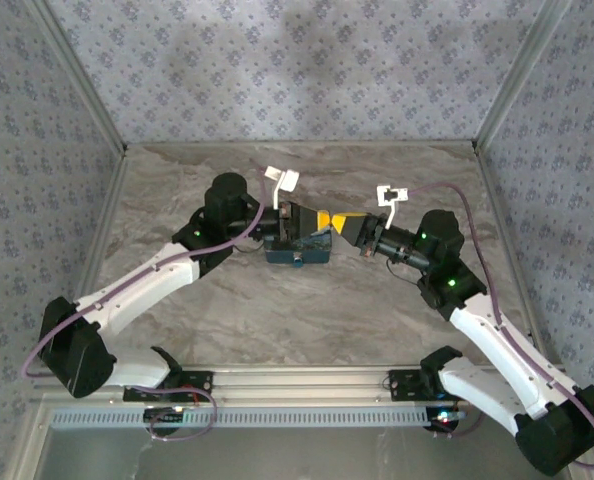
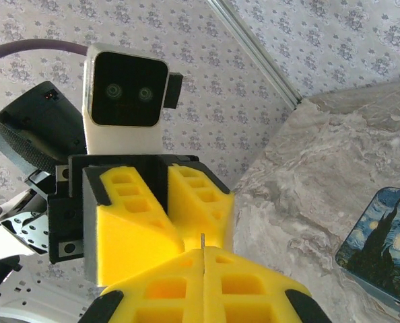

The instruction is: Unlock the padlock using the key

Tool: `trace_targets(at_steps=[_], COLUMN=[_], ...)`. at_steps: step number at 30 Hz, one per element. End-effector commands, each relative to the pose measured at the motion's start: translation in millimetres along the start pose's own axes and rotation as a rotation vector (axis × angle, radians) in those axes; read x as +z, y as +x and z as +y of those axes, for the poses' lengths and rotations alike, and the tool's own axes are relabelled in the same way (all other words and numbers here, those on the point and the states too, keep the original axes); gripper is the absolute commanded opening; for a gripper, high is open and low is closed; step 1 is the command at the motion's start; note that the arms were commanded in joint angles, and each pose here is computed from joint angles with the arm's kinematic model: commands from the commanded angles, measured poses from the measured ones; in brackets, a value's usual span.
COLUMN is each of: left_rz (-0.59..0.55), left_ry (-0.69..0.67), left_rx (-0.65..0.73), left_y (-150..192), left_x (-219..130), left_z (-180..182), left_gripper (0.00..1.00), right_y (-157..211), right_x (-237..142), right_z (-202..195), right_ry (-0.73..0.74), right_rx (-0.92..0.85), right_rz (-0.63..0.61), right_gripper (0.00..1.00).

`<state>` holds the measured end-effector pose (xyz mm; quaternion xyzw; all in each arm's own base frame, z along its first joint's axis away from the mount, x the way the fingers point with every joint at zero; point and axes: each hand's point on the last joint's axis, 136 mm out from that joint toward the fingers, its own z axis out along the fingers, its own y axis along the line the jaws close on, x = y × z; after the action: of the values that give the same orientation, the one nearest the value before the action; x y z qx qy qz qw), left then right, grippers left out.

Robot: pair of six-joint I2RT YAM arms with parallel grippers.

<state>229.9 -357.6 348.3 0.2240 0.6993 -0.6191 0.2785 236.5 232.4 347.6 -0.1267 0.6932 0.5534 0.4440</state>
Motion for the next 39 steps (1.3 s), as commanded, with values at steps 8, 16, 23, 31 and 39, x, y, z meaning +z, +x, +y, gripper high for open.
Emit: trace_targets(at_steps=[8,16,23,31,39], left_rz=[-0.043,-0.047,-0.051,-0.058,-0.068], left_ry=[0.056,0.061,0.045,0.048,0.043], left_rx=[0.058,0.061,0.066,0.062,0.053], left_y=[-16.9,-18.3,-18.4,-19.8,-21.0], left_x=[-1.4,-1.0,-3.2,-4.0,-3.7], left_z=[-23.9,-24.8,-24.4,-25.7,-23.9], left_gripper=[0.24,0.00,0.00,0.00,0.00], right_y=[1.9,2.6,-2.2,0.1,5.1], right_x=[1.1,0.8,-9.0,-7.2,0.7], right_z=[8.0,6.4,0.9,7.1,9.7], right_ry=[-0.043,-0.041,0.016,0.013,0.002], right_rx=[-0.002,0.005,-0.006,-0.027,-0.031], right_rz=[0.010,0.012,-0.019,-0.009,0.002], right_gripper=[0.00,0.00,0.30,0.38,0.35])
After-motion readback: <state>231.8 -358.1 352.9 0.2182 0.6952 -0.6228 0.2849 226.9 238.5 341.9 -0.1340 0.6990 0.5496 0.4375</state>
